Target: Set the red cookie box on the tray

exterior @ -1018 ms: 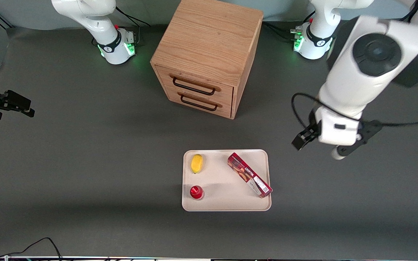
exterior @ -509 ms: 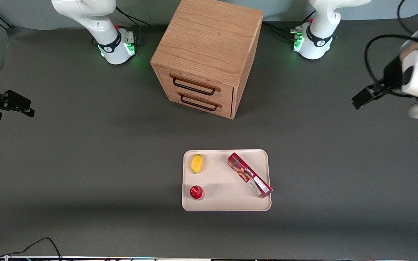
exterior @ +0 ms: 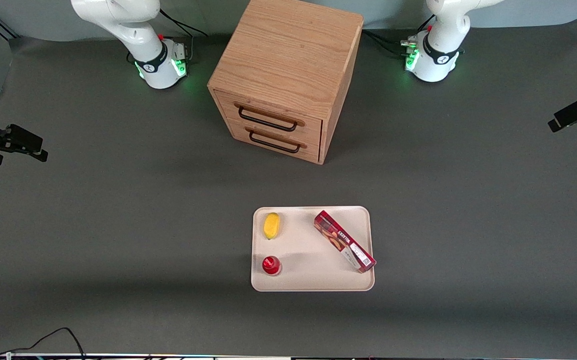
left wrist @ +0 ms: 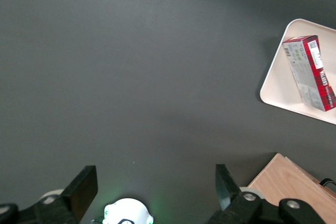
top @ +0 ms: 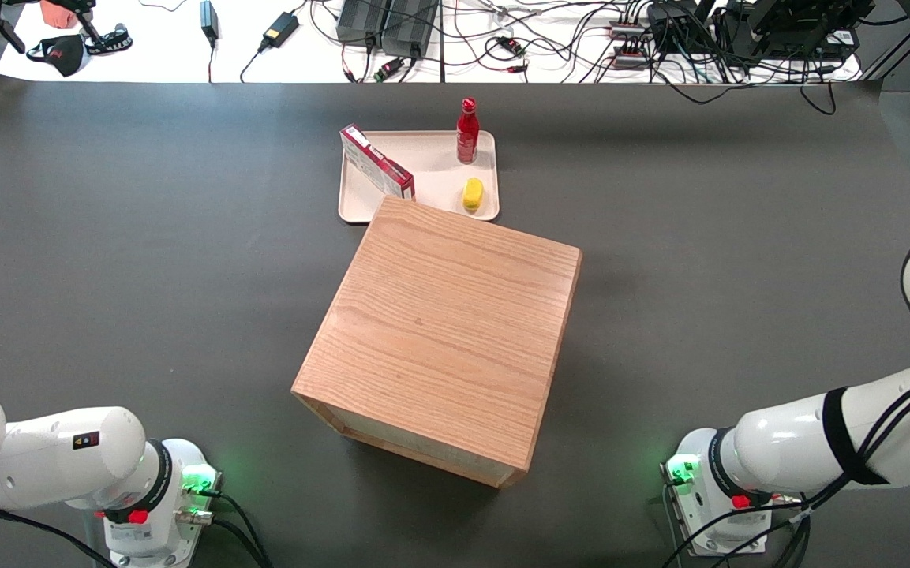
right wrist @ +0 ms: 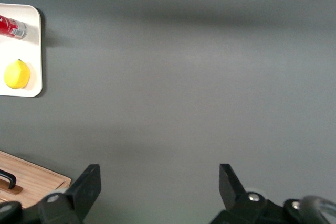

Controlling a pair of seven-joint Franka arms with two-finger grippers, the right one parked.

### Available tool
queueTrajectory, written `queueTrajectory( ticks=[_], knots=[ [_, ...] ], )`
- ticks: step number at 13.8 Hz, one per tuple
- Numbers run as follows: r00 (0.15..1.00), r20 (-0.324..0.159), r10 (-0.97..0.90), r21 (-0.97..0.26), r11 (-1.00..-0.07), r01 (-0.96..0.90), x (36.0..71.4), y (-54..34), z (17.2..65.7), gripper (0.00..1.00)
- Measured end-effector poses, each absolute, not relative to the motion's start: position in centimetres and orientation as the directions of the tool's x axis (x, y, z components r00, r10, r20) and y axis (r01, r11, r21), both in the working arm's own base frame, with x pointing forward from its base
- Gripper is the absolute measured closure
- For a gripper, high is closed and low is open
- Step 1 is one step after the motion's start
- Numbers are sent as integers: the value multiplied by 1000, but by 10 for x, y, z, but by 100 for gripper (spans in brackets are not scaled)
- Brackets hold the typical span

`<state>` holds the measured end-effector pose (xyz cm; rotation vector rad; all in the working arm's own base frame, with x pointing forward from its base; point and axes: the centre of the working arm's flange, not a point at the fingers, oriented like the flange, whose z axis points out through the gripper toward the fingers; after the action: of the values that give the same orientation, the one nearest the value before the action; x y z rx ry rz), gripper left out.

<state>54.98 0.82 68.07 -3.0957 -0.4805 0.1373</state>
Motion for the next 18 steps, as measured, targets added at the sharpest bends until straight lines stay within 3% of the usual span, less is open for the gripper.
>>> queueTrajectory(
  ticks=[18],
  knots=[
    [975,-62,215,-2,-977,215,536,16,676,0]
  ],
)
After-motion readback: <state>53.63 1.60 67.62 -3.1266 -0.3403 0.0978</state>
